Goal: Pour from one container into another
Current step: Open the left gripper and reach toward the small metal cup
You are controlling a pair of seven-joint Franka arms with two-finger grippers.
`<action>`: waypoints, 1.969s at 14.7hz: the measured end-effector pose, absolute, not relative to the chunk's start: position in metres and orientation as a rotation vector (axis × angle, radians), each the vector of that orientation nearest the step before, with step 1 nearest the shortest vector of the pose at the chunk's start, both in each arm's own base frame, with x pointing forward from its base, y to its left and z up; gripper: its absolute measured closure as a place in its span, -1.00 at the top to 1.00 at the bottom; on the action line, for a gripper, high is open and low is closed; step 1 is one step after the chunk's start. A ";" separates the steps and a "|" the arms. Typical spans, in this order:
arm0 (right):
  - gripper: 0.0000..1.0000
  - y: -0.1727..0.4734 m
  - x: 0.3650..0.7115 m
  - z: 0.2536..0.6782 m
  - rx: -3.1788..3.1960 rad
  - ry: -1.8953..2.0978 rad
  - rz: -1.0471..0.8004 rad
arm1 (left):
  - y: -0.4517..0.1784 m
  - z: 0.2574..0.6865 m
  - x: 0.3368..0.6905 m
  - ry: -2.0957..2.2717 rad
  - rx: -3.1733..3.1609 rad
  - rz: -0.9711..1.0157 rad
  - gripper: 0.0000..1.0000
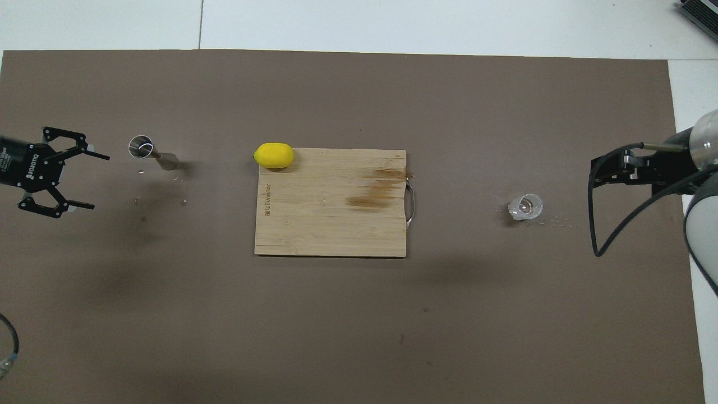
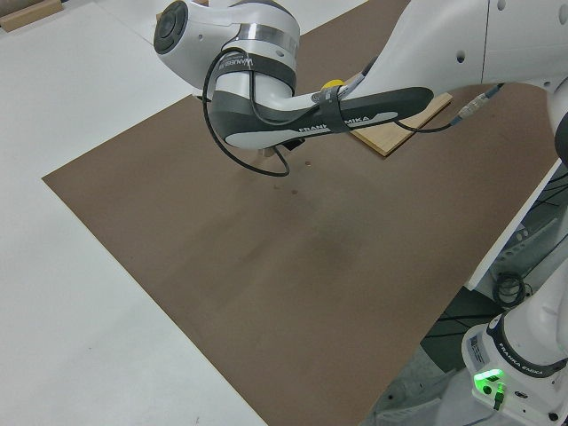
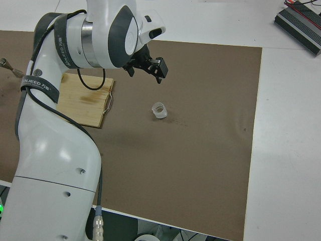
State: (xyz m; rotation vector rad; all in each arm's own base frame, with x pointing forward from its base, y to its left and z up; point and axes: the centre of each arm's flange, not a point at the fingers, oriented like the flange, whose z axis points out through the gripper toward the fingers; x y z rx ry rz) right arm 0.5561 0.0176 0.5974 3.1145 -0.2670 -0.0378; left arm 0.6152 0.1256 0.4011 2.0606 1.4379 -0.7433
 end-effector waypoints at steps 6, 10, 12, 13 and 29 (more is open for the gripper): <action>1.00 0.018 0.556 0.597 3.114 -0.267 -0.038 | 0.155 0.356 0.604 1.639 1.642 -0.813 1.00; 1.00 0.018 0.556 0.597 3.114 -0.267 -0.038 | 0.166 0.338 0.605 1.827 1.317 -0.814 1.00; 1.00 0.018 0.556 0.597 3.114 -0.267 -0.038 | 0.165 0.328 0.602 1.850 1.207 -0.837 1.00; 1.00 0.018 0.556 0.597 3.114 -0.267 -0.038 | 0.164 0.324 0.601 1.849 1.172 -0.847 1.00; 1.00 0.018 0.556 0.597 3.114 -0.267 -0.038 | 0.135 0.298 0.616 1.687 1.136 -0.810 1.00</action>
